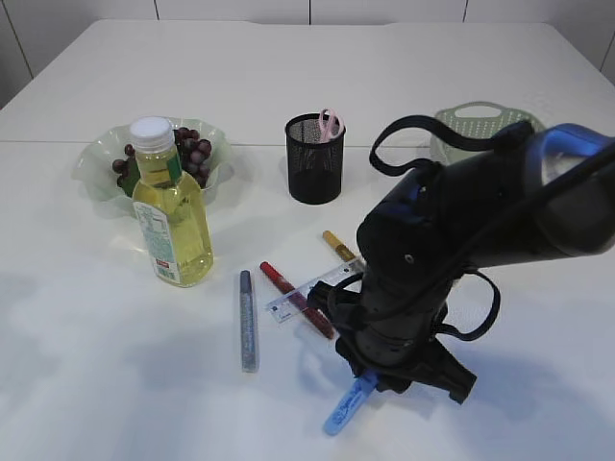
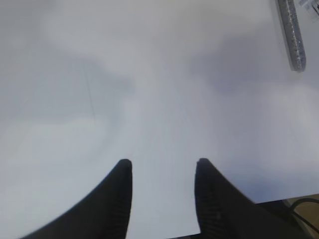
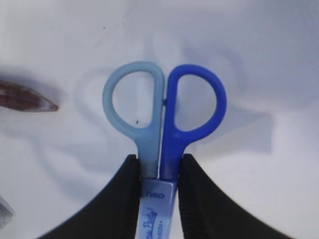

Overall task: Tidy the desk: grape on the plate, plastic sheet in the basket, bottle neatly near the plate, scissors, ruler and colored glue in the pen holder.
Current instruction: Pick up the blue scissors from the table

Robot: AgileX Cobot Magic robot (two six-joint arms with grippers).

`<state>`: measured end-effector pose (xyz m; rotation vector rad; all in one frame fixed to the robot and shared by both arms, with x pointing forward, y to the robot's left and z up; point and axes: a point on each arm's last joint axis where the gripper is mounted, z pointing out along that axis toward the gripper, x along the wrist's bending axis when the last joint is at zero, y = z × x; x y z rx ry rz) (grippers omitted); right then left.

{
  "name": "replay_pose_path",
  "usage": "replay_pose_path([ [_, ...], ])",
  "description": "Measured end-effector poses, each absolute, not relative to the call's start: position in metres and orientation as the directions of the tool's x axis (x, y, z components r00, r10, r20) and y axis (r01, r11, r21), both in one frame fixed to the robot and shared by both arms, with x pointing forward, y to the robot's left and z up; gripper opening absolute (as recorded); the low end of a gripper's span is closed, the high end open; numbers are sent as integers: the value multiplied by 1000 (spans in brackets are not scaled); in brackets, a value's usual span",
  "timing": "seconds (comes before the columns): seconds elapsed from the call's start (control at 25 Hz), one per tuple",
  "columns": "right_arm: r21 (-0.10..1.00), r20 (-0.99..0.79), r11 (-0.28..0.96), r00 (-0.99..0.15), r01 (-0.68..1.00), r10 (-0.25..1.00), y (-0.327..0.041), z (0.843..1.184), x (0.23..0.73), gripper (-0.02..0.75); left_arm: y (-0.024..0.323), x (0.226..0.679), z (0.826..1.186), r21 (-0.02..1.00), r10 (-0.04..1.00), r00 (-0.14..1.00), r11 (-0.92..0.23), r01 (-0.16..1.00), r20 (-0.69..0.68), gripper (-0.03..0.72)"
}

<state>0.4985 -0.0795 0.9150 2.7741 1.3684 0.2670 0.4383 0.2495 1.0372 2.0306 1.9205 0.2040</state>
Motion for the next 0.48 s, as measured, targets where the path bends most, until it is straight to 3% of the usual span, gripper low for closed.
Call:
replay_pose_path([
  [0.24,153,134,-473,457,867,880,-90,924,506,209,249,438,1037,338,989,77,-30,941,-126,309],
  [0.48,192,145,-411,388,891,910,-109,938,519,208,249,438,1037,338,989,77,-30,941,-126,309],
])
